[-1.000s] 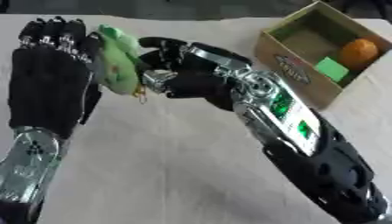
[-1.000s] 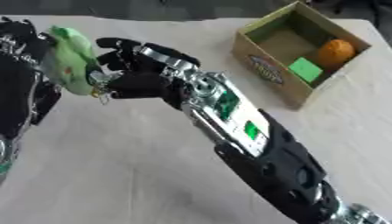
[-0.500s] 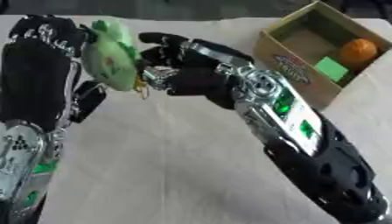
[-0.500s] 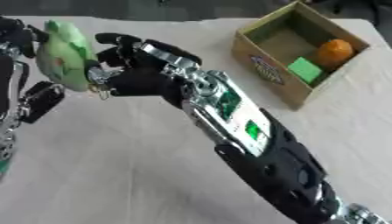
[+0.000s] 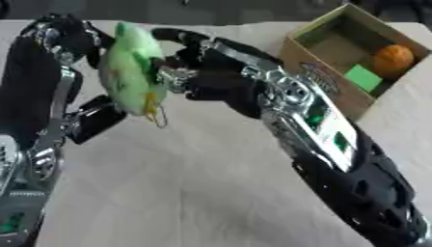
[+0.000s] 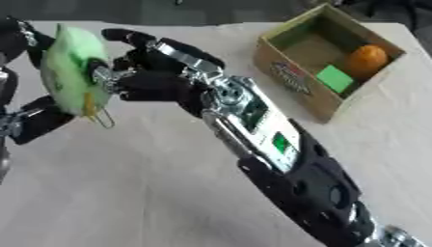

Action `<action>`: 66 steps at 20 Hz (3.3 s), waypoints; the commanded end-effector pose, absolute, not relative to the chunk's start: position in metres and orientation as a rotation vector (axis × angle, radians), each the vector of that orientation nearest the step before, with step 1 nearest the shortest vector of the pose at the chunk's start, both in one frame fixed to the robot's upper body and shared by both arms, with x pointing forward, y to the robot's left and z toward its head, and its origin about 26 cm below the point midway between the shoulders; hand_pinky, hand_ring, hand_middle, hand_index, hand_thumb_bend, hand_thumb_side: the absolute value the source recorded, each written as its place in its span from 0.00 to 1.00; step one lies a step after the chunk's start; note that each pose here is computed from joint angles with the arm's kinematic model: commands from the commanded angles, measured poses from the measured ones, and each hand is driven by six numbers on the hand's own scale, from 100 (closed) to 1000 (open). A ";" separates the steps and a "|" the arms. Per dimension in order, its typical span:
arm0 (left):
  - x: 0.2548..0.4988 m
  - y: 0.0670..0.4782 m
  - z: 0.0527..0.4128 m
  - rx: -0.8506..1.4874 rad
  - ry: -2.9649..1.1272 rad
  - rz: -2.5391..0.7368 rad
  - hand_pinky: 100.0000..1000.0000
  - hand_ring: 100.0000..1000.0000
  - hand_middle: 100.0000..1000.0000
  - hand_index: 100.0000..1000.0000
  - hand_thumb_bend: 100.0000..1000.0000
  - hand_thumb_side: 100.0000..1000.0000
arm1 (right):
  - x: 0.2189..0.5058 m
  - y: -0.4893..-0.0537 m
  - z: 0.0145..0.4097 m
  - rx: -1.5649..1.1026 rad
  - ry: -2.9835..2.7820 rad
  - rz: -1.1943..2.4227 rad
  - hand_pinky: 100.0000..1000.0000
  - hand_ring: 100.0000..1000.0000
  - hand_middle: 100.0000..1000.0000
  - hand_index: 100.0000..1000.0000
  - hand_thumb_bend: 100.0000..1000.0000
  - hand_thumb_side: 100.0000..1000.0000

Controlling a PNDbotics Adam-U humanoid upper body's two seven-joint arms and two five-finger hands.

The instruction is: Pick up the objects with one hand, pass them to the other hand, and then place them into the box on the other side of the table.

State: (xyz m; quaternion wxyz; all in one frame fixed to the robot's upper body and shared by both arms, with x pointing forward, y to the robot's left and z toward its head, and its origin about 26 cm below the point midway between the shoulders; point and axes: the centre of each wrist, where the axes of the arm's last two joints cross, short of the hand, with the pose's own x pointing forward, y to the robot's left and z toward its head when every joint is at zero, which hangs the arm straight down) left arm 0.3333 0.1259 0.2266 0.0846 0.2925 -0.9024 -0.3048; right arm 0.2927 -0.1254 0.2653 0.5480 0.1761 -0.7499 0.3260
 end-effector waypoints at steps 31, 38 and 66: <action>0.348 0.129 0.214 0.918 -2.689 -0.793 0.39 0.37 0.17 0.40 0.23 0.00 | 0.294 -0.130 0.275 0.421 -1.855 0.778 1.00 1.00 0.85 1.00 0.00 0.19; 0.349 0.127 0.214 1.068 -2.648 -0.806 0.39 0.37 0.18 0.40 0.27 0.00 | 0.294 -0.128 0.278 0.338 -1.821 0.851 1.00 1.00 0.85 1.00 0.00 0.27; 0.343 0.111 0.219 1.117 -2.672 -0.855 0.39 0.38 0.19 0.41 0.29 0.00 | 0.291 -0.122 0.270 0.234 -1.650 1.055 1.00 1.00 0.85 1.00 0.00 0.51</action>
